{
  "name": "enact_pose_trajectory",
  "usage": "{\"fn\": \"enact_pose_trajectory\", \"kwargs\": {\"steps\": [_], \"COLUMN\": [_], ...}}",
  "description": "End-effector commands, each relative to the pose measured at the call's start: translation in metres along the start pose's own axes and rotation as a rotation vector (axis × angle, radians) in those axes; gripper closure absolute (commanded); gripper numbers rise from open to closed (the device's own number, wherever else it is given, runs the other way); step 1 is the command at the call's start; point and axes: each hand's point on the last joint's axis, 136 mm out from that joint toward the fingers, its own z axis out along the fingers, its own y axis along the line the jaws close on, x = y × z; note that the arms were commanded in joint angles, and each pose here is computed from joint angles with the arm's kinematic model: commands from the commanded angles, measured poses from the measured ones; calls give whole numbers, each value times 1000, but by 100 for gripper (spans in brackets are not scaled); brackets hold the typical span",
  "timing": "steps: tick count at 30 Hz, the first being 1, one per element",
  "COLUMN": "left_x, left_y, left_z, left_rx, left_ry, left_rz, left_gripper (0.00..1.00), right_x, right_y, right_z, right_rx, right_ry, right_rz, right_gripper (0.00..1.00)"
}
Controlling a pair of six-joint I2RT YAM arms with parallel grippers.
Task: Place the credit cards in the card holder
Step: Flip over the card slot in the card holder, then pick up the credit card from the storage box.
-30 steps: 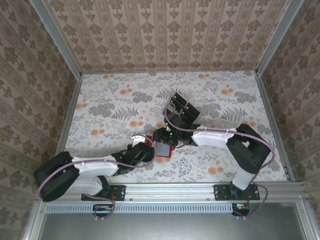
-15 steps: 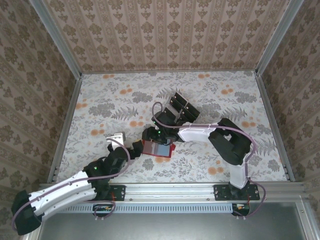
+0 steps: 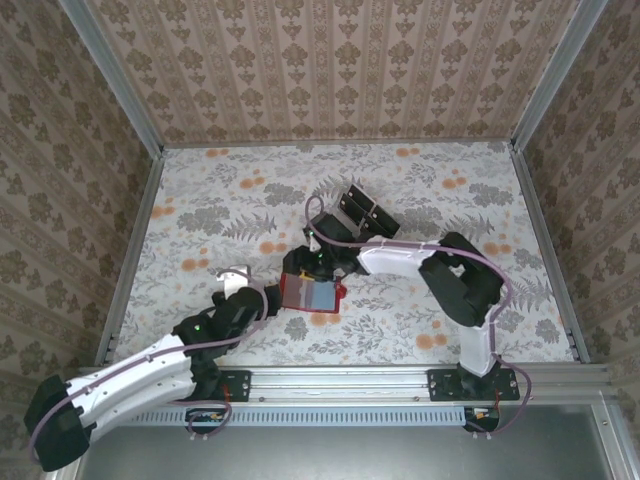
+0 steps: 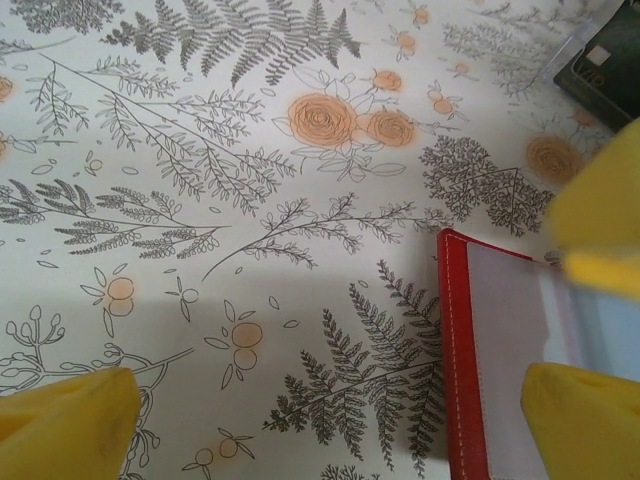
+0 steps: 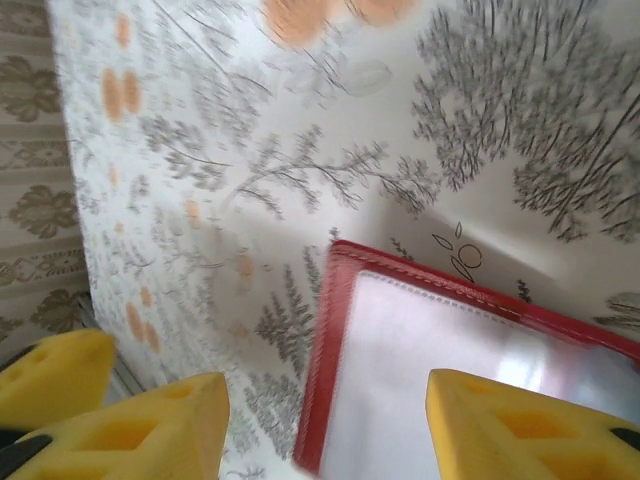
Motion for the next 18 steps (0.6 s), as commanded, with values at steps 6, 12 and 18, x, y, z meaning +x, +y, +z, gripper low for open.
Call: {"fn": "enact_pose_trajectory", "kwargs": {"steps": [6, 12, 18], "left_x": [-25, -40, -43], "left_y": [-18, -24, -31], "left_z": [6, 18, 32], "left_rx": [36, 46, 51], "left_ry": [55, 127, 219], "left_rz": [-3, 23, 51], "left_gripper": [0, 0, 0], "right_x": [-56, -61, -60], "right_y": [7, -42, -97], "right_z": [-121, -149, -152], "right_rx": [201, 491, 766], "right_ry": [-186, -123, -6], "right_rz": [-291, -410, -474], "right_gripper": [43, 43, 47]}}
